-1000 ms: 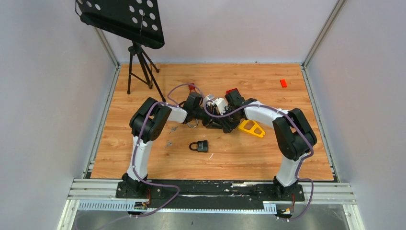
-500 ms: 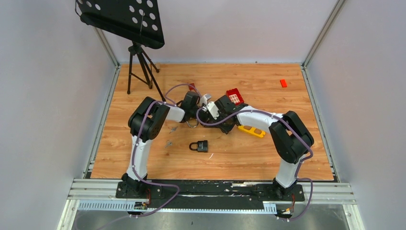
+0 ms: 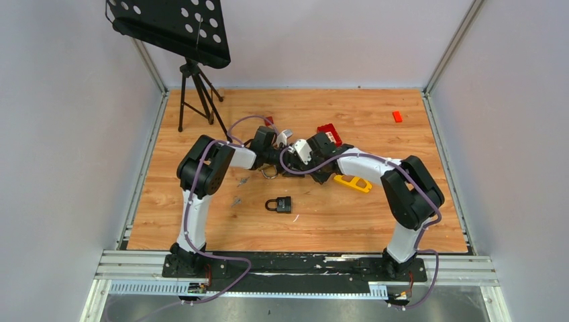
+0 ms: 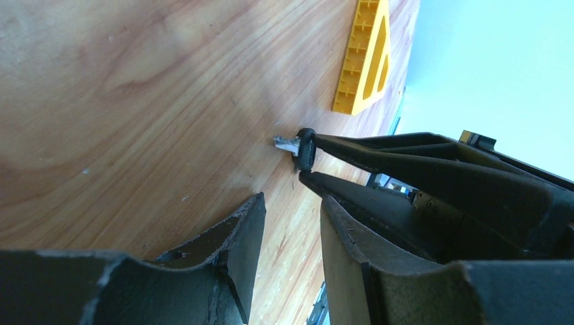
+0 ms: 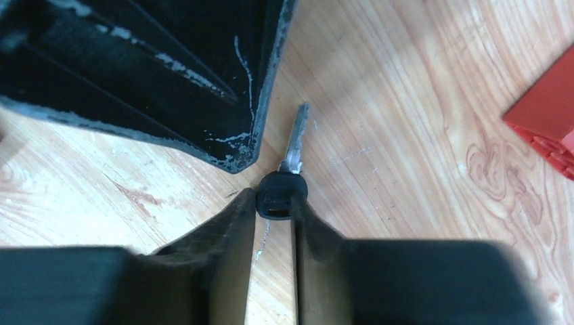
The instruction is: Unlock with the key
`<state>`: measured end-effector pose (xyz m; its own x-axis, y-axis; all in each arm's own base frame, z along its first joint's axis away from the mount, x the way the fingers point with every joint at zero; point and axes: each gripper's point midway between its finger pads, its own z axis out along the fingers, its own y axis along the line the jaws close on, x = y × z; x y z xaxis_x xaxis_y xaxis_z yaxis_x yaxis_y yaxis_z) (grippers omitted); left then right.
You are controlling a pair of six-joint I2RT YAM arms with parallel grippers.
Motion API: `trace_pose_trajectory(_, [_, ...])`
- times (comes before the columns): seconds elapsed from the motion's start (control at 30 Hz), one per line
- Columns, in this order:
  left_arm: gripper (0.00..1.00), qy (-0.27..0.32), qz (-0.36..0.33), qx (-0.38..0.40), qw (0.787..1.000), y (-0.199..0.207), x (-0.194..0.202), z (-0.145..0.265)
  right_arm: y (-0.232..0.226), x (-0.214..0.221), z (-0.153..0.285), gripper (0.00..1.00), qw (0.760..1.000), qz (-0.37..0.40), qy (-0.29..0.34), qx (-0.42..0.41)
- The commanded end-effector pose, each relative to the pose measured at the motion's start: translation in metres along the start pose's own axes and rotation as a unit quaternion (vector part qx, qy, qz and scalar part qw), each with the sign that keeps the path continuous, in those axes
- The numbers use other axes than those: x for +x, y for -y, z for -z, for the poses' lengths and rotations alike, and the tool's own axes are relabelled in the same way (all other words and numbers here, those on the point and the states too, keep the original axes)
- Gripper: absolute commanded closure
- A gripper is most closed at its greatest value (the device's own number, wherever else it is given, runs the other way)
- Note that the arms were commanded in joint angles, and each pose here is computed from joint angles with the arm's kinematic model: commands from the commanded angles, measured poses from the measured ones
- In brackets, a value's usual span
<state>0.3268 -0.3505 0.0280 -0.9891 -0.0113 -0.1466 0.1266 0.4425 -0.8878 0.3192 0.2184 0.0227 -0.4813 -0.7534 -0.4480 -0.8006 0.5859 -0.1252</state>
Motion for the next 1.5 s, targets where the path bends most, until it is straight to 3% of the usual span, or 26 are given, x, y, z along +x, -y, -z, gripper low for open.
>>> trace_pose_trajectory(0.0, [0.53, 0.016, 0.014, -0.089, 0.996, -0.051, 0.003, 0.001, 0.000, 0.014, 0.000, 0.91, 1.000, -0.003, -0.009, -0.013])
trace_pose_trajectory(0.27, [0.52, 0.021, 0.017, -0.084, 0.996, -0.050, -0.008, -0.007, 0.000, 0.016, -0.002, 0.93, 0.999, -0.022, -0.005, -0.040])
trace_pose_trajectory(0.37, [0.52, 0.022, 0.016, -0.081, 0.996, -0.048, -0.010, -0.006, 0.006, 0.013, 0.003, 0.89, 0.999, -0.025, 0.003, -0.033])
trace_pose_trajectory(0.6, [0.52, 0.018, 0.020, -0.078, 0.997, -0.048, -0.007, -0.007, 0.038, -0.002, 0.025, 0.60, 0.999, -0.044, 0.031, 0.009])
trace_pose_trajectory(0.9, [0.52, 0.013, 0.020, -0.077, 0.997, -0.047, -0.006, -0.007, 0.077, 0.003, 0.026, 0.33, 0.999, -0.014, 0.028, -0.007])
trace_pose_trajectory(1.33, [0.52, 0.006, 0.021, -0.080, 0.997, -0.050, -0.004, -0.007, 0.076, 0.014, -0.001, 0.30, 0.994, 0.055, 0.018, -0.089])
trace_pose_trajectory(1.47, [0.52, 0.008, 0.018, -0.078, 0.997, -0.046, -0.008, -0.004, 0.072, 0.015, -0.010, 0.39, 0.993, 0.055, 0.015, -0.101])
